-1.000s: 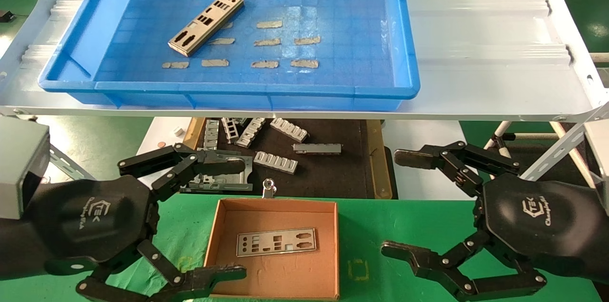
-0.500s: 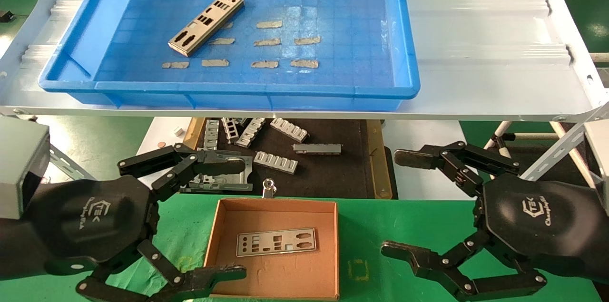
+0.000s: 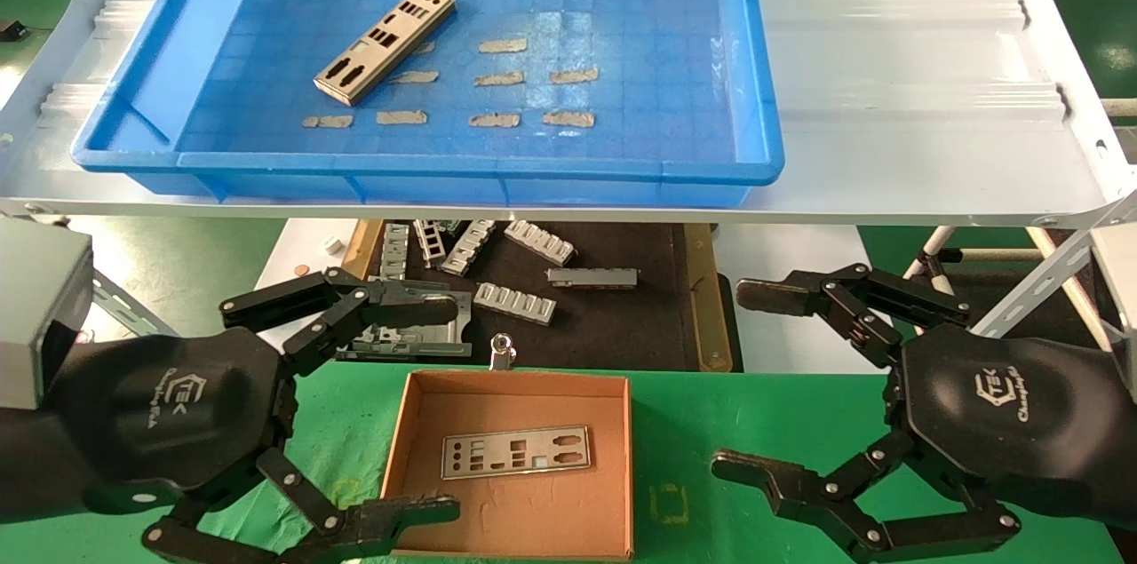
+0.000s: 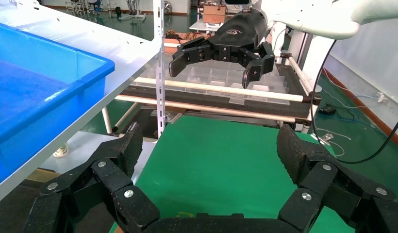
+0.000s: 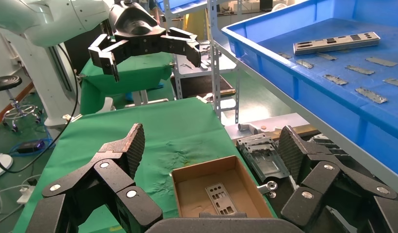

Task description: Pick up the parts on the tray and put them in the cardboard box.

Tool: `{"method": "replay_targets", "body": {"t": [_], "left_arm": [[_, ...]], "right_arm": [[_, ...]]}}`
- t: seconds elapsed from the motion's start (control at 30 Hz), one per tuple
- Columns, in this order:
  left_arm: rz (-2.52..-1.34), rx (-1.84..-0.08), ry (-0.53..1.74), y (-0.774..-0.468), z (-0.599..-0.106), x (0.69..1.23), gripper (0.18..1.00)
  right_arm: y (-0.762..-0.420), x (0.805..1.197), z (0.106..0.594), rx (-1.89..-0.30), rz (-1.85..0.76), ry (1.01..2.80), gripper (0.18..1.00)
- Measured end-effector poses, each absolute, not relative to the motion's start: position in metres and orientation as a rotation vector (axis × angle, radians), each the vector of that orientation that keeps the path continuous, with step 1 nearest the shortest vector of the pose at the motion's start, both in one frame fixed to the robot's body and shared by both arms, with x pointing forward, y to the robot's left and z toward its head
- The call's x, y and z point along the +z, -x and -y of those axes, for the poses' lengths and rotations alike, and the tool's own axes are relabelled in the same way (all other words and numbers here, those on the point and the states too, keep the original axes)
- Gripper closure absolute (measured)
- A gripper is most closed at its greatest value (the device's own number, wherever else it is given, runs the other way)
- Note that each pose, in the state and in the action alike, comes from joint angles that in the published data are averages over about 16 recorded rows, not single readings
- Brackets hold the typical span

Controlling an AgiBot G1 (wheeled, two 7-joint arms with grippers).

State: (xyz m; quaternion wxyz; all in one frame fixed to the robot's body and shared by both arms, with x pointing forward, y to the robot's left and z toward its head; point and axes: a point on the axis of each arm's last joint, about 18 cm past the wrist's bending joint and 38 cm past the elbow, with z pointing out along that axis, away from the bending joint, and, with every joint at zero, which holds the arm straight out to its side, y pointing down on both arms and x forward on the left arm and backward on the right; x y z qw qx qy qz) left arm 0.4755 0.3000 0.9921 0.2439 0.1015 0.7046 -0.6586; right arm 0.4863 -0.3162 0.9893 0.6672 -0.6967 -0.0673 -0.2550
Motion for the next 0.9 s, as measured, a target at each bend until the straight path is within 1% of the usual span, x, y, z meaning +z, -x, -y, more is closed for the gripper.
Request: {"method": "replay_targets", "body": {"t": [0.9], "left_arm": [[-1.925, -1.799, -0.277, -0.4755, -0.3000, 0.9921, 0.184]], "right_arm": [[-0.4863, 0.9893, 0.3162, -0.575, 0.152, 1.572, 0.178]]}}
